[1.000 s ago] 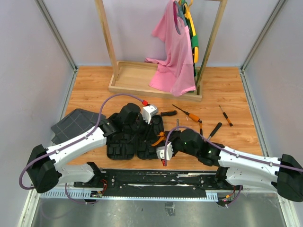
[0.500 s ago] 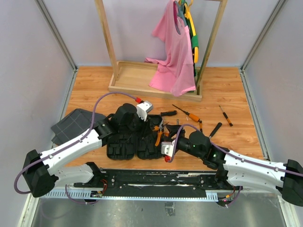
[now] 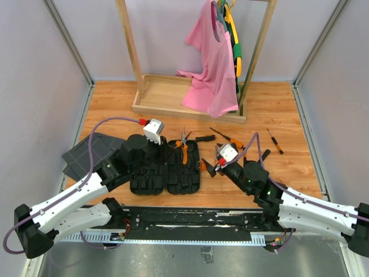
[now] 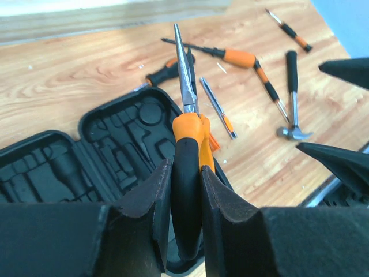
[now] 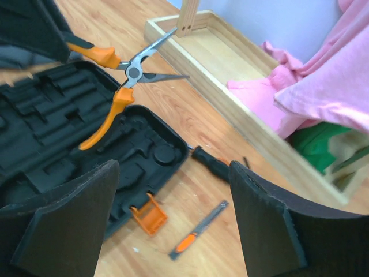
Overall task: Sort the tools into containers
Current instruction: Pick up the pliers at the center of the board.
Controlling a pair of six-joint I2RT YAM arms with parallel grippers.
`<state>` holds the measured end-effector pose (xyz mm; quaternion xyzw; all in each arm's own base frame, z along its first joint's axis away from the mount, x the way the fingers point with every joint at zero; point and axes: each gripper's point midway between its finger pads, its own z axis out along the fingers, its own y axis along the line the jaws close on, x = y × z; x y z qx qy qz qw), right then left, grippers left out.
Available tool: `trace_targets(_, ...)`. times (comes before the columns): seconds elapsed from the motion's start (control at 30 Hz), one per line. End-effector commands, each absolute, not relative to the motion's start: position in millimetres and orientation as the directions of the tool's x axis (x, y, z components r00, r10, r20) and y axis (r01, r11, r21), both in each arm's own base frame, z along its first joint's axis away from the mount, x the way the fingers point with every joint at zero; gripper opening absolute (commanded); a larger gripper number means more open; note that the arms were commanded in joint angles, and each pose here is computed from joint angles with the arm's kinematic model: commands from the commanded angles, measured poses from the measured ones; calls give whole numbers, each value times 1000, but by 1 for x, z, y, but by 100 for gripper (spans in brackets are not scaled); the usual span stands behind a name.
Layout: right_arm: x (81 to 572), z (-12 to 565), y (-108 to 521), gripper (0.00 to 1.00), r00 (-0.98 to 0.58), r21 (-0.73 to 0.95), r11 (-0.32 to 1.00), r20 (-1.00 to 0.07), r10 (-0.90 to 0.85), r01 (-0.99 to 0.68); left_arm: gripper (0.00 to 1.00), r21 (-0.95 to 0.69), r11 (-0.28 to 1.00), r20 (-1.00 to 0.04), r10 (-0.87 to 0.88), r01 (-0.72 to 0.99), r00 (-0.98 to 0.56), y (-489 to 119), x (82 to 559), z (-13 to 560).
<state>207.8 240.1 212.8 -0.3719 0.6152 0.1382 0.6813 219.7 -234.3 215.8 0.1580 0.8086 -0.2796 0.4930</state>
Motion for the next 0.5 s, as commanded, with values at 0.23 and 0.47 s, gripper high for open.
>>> trace_targets(0.23, 197, 225, 259, 90, -324, 260, 778, -943, 77, -571, 1, -414, 820, -906, -326, 395, -271, -203, 238, 265)
trace_targets(0.47, 195, 215, 286, 92, -420, 307, 756, -906, 47, -579, 1, -398, 817, -917, -343, 418, -204, -196, 237, 263)
